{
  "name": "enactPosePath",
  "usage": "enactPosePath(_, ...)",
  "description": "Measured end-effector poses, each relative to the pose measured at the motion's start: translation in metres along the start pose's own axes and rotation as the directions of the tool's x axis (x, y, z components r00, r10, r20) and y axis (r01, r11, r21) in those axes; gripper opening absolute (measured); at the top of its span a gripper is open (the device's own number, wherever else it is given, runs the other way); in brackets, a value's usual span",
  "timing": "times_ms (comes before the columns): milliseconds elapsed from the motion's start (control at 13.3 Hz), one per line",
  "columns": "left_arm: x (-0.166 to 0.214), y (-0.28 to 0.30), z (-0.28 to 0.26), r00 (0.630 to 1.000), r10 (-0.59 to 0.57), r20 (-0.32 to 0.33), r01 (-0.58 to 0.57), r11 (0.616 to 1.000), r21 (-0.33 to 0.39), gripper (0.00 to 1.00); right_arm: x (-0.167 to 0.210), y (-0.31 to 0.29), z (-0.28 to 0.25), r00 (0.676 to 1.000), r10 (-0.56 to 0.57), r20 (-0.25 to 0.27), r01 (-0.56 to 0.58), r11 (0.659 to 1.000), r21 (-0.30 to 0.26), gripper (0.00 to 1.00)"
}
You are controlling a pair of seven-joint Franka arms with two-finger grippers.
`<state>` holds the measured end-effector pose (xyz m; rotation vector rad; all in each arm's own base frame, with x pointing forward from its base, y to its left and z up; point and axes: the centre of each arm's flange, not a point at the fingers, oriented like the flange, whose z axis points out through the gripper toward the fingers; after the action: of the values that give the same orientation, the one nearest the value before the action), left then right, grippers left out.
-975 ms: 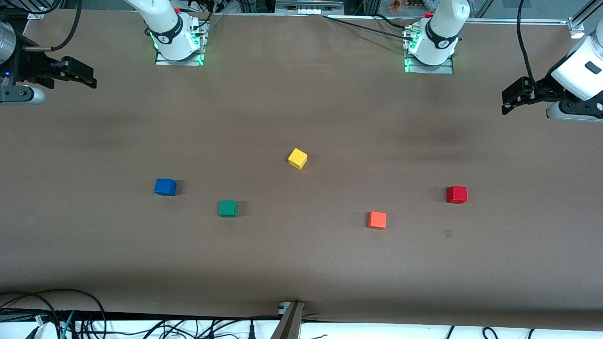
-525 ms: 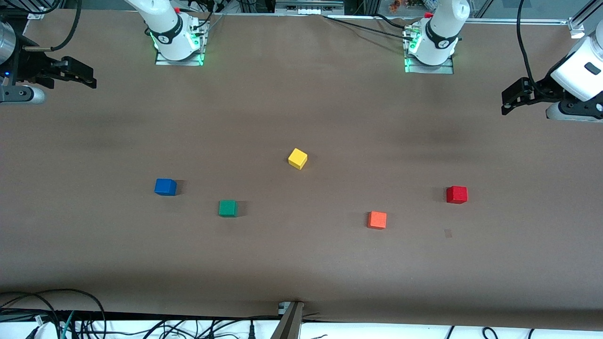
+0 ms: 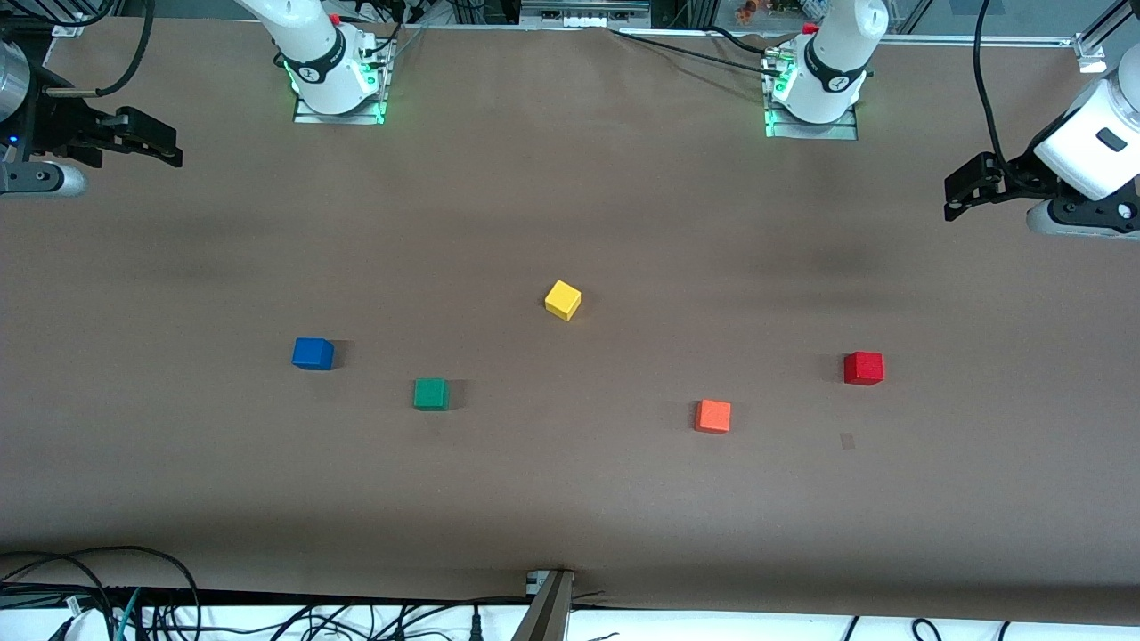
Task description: Pass red block to right arm, stack on blue
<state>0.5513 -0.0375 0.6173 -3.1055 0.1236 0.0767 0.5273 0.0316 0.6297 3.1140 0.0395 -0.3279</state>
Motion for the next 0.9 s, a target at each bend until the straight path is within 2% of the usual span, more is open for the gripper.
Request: enactPosePath(900, 0.0005, 0.0002, 0.0013, 1.000, 0.000, 0.003, 0.000, 1.000, 0.000, 1.00, 0.0000, 0.0002, 0.0000, 1.000, 0.000, 0.000, 0.000, 1.000, 0.000, 1.00)
